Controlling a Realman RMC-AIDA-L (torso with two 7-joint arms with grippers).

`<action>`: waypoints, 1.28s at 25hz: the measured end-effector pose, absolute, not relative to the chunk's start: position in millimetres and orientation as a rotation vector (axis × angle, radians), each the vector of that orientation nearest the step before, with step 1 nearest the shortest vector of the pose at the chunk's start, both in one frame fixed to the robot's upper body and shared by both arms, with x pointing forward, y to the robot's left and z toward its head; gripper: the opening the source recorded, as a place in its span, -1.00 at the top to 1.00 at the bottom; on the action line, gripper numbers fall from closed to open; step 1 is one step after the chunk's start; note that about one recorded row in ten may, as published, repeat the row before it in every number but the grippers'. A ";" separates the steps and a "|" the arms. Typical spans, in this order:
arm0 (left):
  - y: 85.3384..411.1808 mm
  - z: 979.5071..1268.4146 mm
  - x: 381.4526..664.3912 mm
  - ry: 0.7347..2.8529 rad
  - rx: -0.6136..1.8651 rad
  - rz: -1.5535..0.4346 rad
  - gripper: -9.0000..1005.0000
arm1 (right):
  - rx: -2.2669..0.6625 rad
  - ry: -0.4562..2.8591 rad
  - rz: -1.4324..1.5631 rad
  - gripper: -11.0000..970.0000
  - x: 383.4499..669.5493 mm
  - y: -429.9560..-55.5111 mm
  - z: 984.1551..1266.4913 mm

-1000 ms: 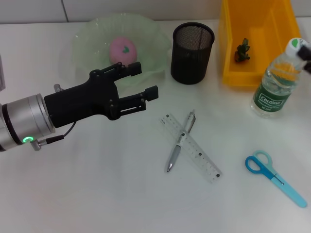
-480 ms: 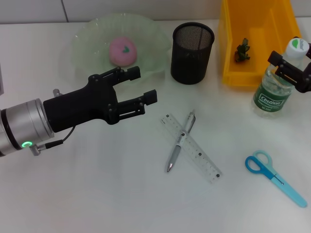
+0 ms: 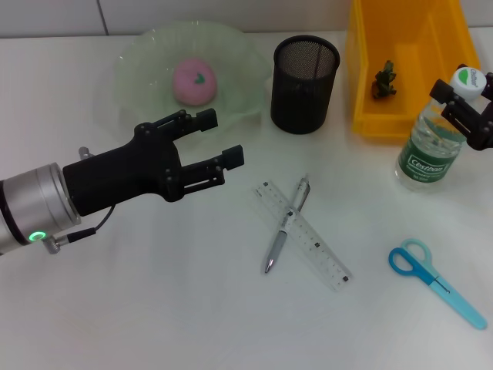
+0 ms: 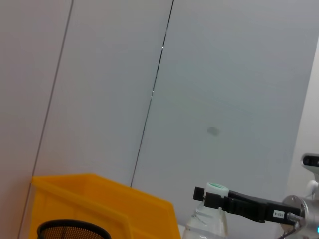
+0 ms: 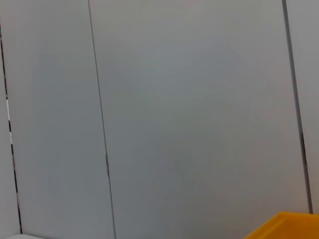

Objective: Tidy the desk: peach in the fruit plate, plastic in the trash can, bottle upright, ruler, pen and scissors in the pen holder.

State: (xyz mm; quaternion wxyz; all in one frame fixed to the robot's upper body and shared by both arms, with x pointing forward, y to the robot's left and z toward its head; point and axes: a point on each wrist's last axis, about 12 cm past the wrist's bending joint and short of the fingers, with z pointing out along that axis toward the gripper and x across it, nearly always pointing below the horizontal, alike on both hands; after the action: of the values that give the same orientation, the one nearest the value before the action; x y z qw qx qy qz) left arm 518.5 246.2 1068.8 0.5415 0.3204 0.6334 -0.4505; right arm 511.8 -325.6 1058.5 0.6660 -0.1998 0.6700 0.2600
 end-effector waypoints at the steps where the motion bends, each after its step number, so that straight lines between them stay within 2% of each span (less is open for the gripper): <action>1: 246.2 1068.8 518.5 1.505 0.761 -1.070 -0.46 | -0.451 1.513 0.587 0.08 511.8 -325.6 1058.5; 13: 263.6 1068.7 504.9 1.465 0.659 -1.060 -0.46 | -0.458 1.375 0.743 0.09 514.4 -311.1 1078.3; 18: 283.7 1067.6 492.4 1.435 0.565 -1.005 -0.46 | -0.519 1.336 0.935 0.09 532.7 -271.2 1086.9; 20: 297.6 1066.0 484.2 1.424 0.499 -0.956 -0.46 | -0.575 1.328 1.051 0.09 548.1 -235.4 1092.3; 21: 297.6 1066.0 484.2 1.424 0.499 -0.956 -0.46 | -0.575 1.328 1.051 0.09 548.1 -235.4 1092.3; 25: 322.7 1062.1 466.0 1.405 0.371 -0.861 -0.45 | -0.649 1.364 1.129 0.09 570.4 -184.9 1098.2; 32: 336.0 1059.5 453.5 1.369 0.265 -0.809 -0.45 | -0.728 1.416 1.104 0.09 584.8 -146.5 1099.2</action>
State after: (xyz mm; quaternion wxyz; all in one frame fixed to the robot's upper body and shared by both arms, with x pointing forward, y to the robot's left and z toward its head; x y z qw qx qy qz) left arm 453.5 336.0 1059.5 0.6924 0.1187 0.6127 -0.3620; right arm 584.8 -146.5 1099.2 0.5663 -0.3097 0.6023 0.4698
